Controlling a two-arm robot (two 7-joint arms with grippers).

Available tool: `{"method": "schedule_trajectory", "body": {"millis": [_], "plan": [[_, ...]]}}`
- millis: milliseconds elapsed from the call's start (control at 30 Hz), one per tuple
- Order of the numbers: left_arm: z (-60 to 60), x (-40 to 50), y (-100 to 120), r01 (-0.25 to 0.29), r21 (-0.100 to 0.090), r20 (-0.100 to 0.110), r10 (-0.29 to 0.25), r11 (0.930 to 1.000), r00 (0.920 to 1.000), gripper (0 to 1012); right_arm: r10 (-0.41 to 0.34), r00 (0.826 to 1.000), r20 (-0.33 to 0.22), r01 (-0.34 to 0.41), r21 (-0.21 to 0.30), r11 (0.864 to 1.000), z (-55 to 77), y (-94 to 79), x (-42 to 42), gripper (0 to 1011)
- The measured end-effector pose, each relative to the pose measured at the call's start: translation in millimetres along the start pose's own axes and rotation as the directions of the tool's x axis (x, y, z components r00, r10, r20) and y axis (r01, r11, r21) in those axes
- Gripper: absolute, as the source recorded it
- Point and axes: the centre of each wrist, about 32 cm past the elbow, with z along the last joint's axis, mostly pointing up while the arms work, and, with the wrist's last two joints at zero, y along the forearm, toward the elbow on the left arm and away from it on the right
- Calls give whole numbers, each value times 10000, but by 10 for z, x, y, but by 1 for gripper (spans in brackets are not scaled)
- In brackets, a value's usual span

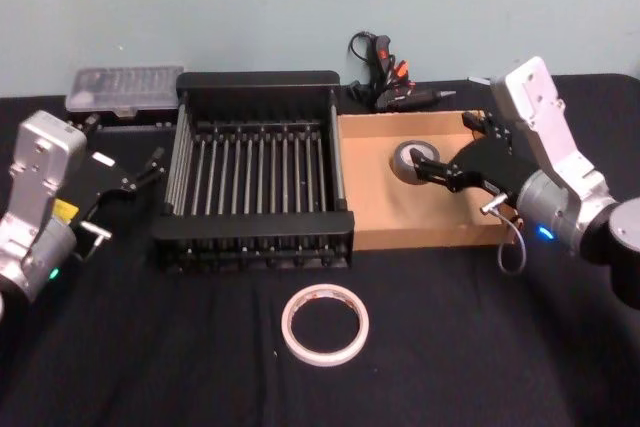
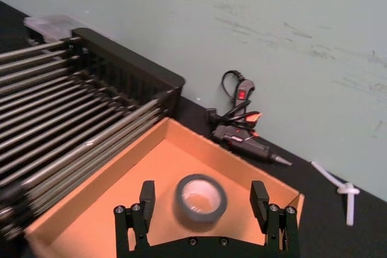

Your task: Pick up the white tape and place it into the black box , Pick up the silver tape and place it into the brown box.

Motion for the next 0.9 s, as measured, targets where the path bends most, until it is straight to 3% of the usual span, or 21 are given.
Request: {"method": "schedule_trajectory", "body": {"millis": [467, 667, 900], "plan": [[0, 0, 0, 0, 0, 0, 0, 10000, 10000, 1001, 963, 9934, -625, -993, -454, 9940, 150, -474, -321, 1002], [0, 0, 0, 1, 0, 0, -1, 10000, 10000, 1001, 1603, 9819, -1007, -1720, -1208, 9777, 213, -597, -505, 1002], [0, 0, 0, 1, 0, 0, -1, 10000, 10000, 1001, 2003, 9693, -1430, -2249, -1850, 9567, 251, -647, -625, 1002]]}}
